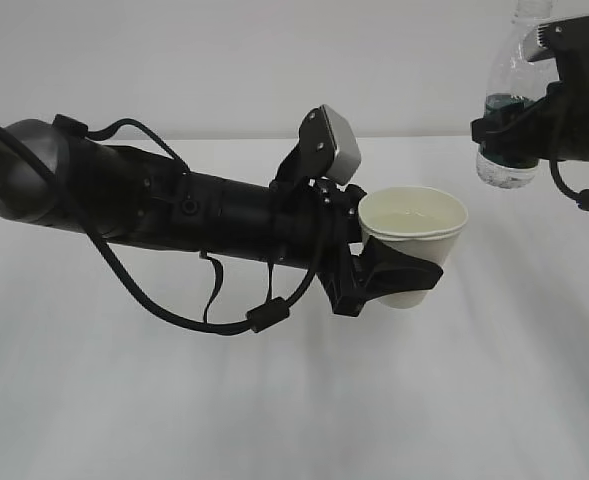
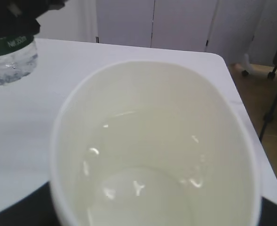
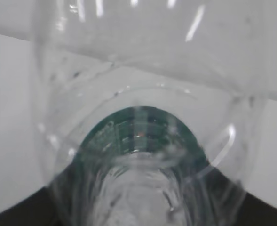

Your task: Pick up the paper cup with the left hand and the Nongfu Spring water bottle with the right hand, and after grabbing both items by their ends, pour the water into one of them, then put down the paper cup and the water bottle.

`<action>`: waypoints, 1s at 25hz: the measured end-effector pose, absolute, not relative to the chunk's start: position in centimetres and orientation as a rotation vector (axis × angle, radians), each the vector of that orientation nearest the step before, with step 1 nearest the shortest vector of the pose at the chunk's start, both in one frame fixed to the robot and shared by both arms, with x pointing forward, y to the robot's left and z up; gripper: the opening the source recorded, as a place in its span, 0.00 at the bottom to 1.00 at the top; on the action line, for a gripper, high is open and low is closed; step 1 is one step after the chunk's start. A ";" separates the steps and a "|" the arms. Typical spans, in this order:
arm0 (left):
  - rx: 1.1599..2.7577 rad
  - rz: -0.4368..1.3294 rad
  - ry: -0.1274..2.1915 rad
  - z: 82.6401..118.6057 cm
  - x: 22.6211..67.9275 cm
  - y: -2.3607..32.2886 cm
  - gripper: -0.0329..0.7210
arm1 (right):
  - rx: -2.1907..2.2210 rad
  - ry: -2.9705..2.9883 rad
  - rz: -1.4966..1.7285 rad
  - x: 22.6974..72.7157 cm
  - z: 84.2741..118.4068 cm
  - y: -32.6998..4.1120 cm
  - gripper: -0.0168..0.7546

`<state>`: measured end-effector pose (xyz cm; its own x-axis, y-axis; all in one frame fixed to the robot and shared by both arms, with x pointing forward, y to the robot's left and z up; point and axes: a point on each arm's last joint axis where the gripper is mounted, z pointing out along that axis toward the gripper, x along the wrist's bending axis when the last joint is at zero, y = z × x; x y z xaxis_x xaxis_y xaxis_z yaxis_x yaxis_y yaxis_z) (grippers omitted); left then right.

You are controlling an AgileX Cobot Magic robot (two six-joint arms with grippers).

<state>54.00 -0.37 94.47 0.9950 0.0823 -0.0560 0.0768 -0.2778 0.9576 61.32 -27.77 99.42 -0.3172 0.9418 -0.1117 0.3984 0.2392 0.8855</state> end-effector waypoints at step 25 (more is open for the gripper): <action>1.852 0.010 0.125 94.5 54.2 -0.2 0.62 | 1.354 1.729 1.047 61.6 92.8 -28.3 0.51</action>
